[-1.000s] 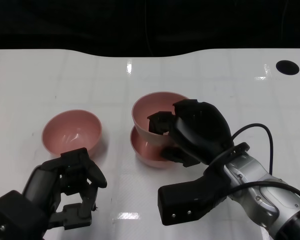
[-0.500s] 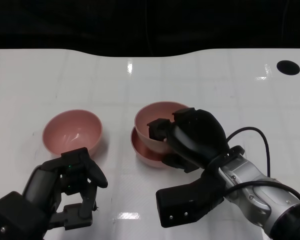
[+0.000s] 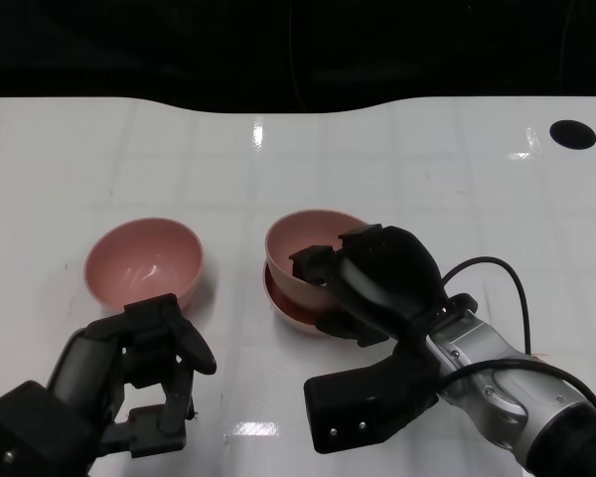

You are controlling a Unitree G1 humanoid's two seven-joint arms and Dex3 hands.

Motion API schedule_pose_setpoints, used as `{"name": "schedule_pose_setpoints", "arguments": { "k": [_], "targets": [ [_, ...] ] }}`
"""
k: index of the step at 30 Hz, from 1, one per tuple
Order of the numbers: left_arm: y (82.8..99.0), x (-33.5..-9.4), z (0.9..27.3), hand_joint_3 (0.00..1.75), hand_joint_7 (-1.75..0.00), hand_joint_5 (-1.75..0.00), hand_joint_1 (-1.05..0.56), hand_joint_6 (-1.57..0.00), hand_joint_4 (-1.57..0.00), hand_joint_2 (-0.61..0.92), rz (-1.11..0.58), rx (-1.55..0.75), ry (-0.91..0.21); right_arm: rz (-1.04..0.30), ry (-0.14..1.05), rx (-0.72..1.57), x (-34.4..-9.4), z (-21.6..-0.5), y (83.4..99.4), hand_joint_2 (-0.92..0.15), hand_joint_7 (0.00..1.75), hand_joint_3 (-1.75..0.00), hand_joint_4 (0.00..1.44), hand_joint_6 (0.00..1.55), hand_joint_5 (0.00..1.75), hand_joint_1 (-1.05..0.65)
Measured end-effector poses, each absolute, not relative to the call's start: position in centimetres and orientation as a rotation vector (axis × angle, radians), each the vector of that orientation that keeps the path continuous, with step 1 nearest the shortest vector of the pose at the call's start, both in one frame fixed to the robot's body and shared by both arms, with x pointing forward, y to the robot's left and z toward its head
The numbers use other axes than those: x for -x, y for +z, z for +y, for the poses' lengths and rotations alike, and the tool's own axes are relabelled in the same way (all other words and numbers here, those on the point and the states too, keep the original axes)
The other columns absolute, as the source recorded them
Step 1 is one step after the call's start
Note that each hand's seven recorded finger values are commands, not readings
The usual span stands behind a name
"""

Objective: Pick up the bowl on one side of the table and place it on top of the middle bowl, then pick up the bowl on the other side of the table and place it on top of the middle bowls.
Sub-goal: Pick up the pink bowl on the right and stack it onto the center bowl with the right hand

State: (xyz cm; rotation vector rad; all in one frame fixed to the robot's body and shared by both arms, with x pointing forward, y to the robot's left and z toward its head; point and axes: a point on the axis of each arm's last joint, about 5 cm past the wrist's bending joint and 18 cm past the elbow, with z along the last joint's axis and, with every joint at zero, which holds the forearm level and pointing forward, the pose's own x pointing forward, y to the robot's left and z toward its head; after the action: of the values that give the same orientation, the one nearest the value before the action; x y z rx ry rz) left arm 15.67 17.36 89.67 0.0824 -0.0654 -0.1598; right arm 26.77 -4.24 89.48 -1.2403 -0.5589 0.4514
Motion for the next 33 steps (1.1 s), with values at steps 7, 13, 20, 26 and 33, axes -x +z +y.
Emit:
{"name": "schedule_pose_setpoints", "arguments": {
  "k": [7,13,20,26,33],
  "targets": [
    [89.7,-15.7,17.2,1.40,-1.48,-1.75,-0.16,-0.83,-0.85,0.35,-0.070,-0.069,-0.159,-0.490,0.523,1.281,-26.9,-4.1,90.2,-0.92,0.03,-0.15,0.51,0.56,0.41,-0.64],
    [89.7,-15.7,17.1,1.36,-1.47,-1.75,-0.17,-0.84,-0.85,0.37,-0.089,-0.069,-0.159,-0.442,0.591,1.318,-26.8,-3.8,91.3,-0.92,0.00,-0.17,0.38,0.43,0.28,-0.70],
    [89.7,-15.6,17.0,1.23,-1.40,-1.75,-0.15,-0.85,-0.84,0.45,-0.079,-0.045,-0.155,-0.433,0.624,1.343,-26.8,-3.9,92.4,-0.92,0.00,-0.18,0.39,0.39,0.20,-0.73],
    [89.7,-15.6,17.1,1.18,-1.38,-1.75,-0.14,-0.85,-0.84,0.47,-0.082,-0.023,-0.153,-0.450,0.624,1.362,-26.6,-4.0,92.7,-0.92,0.01,-0.20,0.44,0.42,0.20,-0.74],
    [89.7,-15.6,17.1,1.17,-1.39,-1.75,-0.14,-0.86,-0.84,0.47,-0.084,-0.016,-0.154,-0.482,0.614,1.389,-26.5,-4.3,93.1,-0.92,0.03,-0.23,0.51,0.46,0.20,-0.70]
  ]
}}
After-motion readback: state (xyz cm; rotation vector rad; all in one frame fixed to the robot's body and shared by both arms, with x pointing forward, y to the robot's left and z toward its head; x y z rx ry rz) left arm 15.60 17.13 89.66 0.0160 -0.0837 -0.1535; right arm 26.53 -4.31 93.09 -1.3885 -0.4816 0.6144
